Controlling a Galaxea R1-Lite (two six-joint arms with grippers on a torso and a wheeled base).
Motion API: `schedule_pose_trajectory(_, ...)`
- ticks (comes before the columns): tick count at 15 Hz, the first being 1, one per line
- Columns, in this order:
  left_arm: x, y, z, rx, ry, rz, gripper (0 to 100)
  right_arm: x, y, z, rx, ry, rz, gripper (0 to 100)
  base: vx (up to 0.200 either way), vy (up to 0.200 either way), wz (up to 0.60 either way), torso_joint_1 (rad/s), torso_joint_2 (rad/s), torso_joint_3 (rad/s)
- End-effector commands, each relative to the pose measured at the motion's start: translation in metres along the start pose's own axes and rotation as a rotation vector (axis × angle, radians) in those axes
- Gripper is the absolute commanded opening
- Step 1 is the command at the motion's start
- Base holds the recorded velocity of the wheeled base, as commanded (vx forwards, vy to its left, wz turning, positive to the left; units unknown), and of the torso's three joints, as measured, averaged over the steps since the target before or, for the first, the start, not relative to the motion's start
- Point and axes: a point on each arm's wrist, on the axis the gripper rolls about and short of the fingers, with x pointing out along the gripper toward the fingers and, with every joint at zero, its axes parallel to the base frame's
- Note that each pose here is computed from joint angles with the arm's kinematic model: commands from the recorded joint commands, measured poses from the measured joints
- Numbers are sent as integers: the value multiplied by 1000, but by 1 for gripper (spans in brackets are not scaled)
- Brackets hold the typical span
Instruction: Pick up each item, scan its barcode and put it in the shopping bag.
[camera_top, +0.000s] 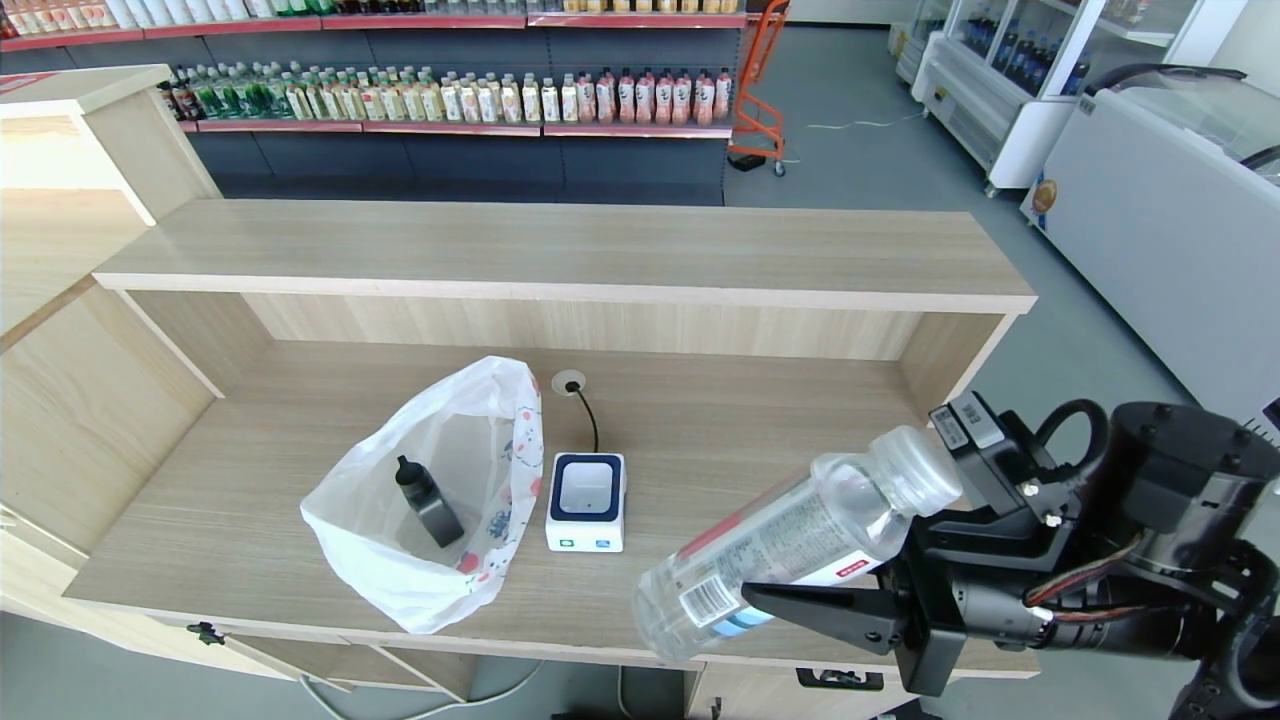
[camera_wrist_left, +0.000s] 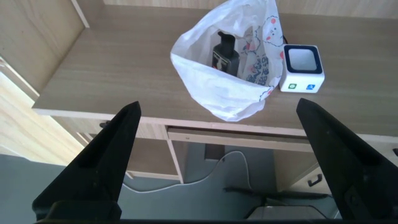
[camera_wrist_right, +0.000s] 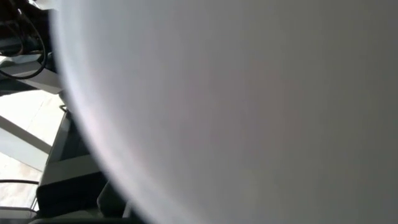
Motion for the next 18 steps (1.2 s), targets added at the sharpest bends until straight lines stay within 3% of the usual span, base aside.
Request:
schedule_pose_trajectory(1, 0, 0, 0, -1, 0, 1, 100, 0, 0, 0, -1, 0, 1, 0, 0, 0, 0, 0, 0, 0)
schedule_pose_trajectory(6, 0, 0, 0, 1, 0, 1, 100, -5, -1, 3, -8, -5, -35, 0, 0, 0, 0, 0, 0, 0)
schedule_pose_trajectory(9, 0, 0, 0, -1, 0, 1, 100, -51, -6, 18, 89, 74, -353, 0, 0, 0, 0, 0, 0, 0)
schedule_pose_trajectory(10, 0, 0, 0, -1, 0, 1, 100, -53, -6, 19, 99, 79, -367, 0, 0, 0, 0, 0, 0, 0)
schedule_pose_trajectory(12, 0, 0, 0, -1, 0, 1, 100, -90, 3, 25, 329, 78, -671, 0, 0, 0, 0, 0, 0, 0)
schedule_pose_trajectory(15, 0, 0, 0, -1, 0, 1, 100, -97, -6, 18, 445, 70, -1012, 0, 0, 0, 0, 0, 0, 0)
schedule_pose_trajectory(18, 0, 0, 0, -1, 0, 1, 100, -104, 2, 13, 523, 126, -1060, 0, 0, 0, 0, 0, 0, 0)
